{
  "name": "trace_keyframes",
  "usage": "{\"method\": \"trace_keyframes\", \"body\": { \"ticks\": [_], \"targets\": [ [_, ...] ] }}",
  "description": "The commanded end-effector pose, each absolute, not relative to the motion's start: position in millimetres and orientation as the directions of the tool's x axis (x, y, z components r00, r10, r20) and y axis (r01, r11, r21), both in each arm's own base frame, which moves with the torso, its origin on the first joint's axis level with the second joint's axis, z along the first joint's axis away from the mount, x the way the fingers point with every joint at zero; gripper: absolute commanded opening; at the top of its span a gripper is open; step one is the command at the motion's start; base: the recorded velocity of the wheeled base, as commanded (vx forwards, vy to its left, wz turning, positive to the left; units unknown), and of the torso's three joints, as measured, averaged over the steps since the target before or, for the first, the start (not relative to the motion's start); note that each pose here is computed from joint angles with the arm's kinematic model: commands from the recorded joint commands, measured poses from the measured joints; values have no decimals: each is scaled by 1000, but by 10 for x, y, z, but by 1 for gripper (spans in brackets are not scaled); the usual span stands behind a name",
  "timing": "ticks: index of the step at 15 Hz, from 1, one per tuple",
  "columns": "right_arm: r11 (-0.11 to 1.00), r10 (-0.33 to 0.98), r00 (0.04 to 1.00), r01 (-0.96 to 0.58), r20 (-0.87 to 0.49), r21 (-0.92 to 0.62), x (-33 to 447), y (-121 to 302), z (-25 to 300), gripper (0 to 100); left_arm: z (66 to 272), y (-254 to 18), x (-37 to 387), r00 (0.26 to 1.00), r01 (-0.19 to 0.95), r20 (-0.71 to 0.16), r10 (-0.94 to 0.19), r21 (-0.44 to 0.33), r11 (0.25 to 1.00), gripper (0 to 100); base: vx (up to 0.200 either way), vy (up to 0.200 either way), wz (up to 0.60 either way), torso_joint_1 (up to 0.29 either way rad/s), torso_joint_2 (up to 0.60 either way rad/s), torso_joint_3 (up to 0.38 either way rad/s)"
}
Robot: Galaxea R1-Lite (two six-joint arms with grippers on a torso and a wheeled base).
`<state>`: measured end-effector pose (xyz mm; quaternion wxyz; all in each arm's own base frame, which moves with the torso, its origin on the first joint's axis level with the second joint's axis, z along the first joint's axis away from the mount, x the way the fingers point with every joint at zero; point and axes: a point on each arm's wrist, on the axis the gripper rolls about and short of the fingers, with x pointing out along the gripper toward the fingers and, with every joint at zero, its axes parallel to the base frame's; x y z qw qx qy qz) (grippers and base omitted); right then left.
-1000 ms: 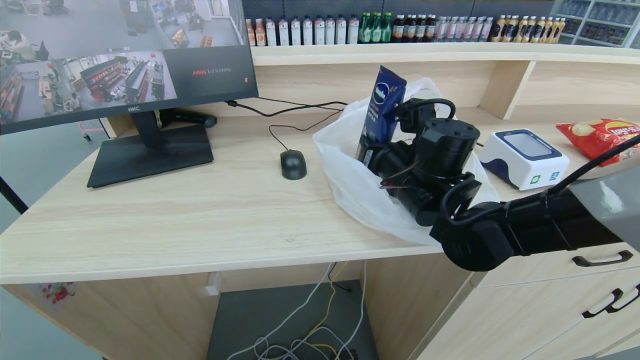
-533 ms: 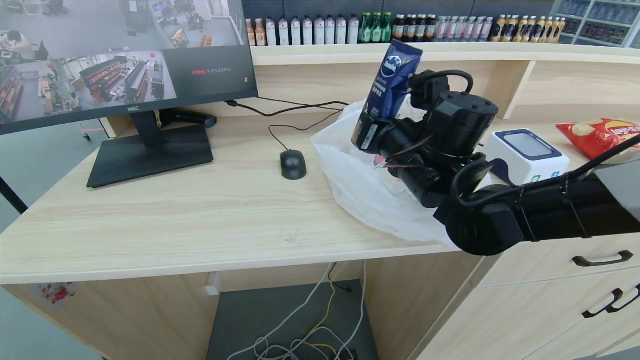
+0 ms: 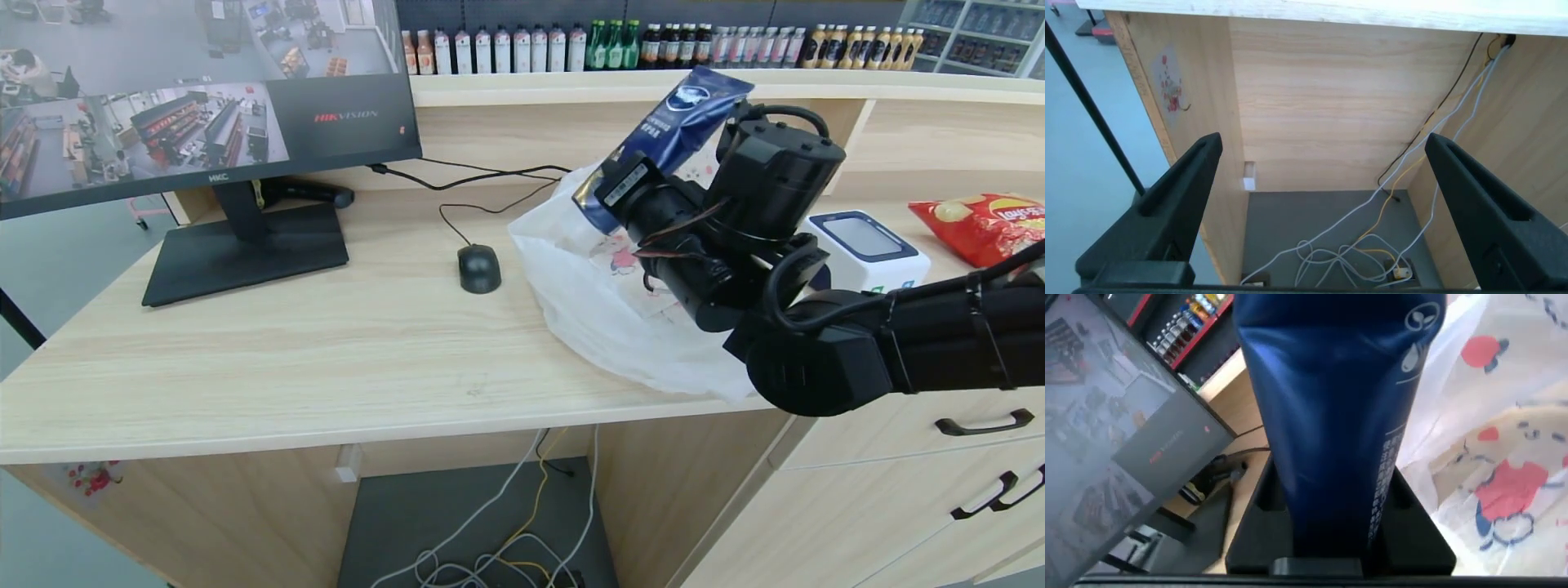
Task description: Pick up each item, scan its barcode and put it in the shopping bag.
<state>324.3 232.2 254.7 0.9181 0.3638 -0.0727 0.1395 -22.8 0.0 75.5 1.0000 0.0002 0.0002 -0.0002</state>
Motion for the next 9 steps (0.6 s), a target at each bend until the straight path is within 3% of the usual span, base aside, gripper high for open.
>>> {"method": "trace_keyframes", "body": {
  "ticks": [1,9],
  "targets": [
    [656,172,964,-265,202,707,3224,2312,2517,0,755,0,-228,1000,-2,0,2,0,1000,100,0,0,0,0,0,0],
    [614,131,982,-189,137,766,3301,2241,2369,0,755,1,-228,1000,0,0,0,0,1000,100,0,0,0,0,0,0]
  ]
}}
